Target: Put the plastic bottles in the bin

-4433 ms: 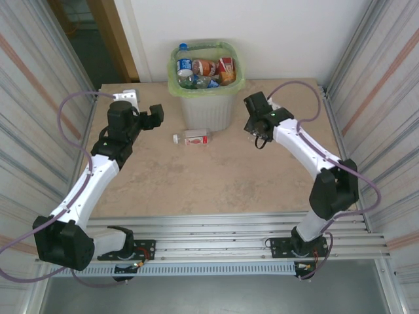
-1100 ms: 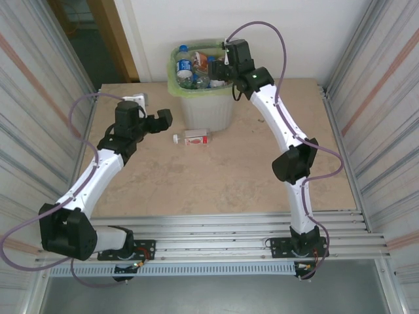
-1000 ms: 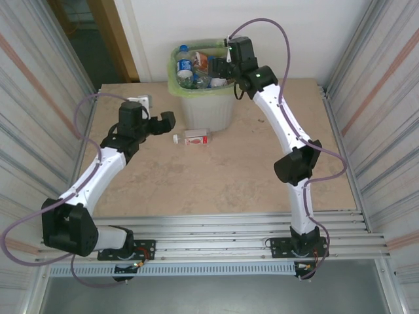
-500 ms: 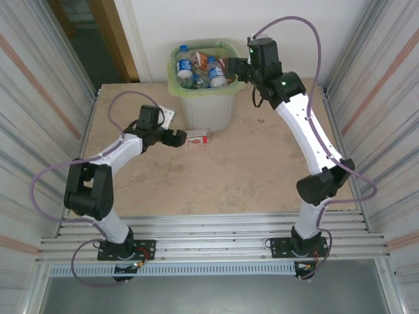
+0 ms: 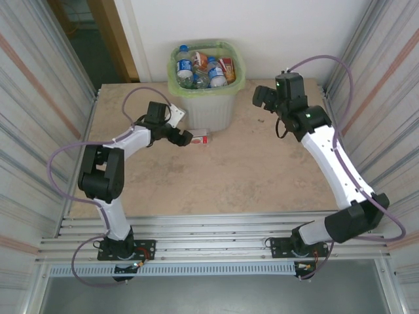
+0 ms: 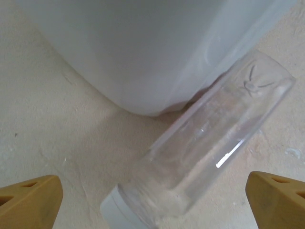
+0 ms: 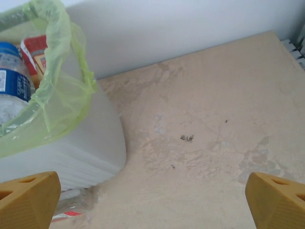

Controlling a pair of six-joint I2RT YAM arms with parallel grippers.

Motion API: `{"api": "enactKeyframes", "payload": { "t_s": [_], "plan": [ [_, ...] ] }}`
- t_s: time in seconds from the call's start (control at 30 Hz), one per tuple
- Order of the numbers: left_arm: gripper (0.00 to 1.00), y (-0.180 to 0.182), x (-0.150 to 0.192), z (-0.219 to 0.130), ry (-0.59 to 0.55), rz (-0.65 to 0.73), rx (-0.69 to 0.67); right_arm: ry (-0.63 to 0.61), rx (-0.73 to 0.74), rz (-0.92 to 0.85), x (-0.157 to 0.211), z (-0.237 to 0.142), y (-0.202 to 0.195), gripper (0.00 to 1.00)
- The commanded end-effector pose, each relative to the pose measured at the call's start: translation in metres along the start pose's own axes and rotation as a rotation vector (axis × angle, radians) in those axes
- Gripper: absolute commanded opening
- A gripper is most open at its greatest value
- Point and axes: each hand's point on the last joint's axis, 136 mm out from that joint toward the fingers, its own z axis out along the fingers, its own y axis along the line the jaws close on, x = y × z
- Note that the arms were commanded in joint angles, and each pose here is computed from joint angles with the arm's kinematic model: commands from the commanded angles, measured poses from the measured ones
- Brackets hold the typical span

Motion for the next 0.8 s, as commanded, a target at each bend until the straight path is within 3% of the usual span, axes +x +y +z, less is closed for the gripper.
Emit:
{"api": "enactKeyframes", "payload": {
  "t_s": [0.0, 0.33, 0.6, 0.77],
  "plan": [
    [0.99, -0.007, -0.019, 0.004, -0.040, 0.044, 0.046, -0.066, 0.000, 0.072, -0.013, -0.018, -0.011, 0.98],
    [0.99, -0.029, -0.015, 0.019, 0.051, -0.040, 0.169, -0.061, 0.044, 0.107, 0.001, -0.032, -0.036, 0.98],
    [0.91, -0.047, 0.006, 0.022, 0.112, -0.136, 0.240, -0.054, 0.052, 0.117, 0.006, -0.032, -0.041, 0.98],
    [0.88, -0.060, 0.018, 0.019, 0.147, -0.126, 0.240, -0.054, 0.050, 0.119, 0.006, -0.033, -0.041, 0.98]
  ]
}}
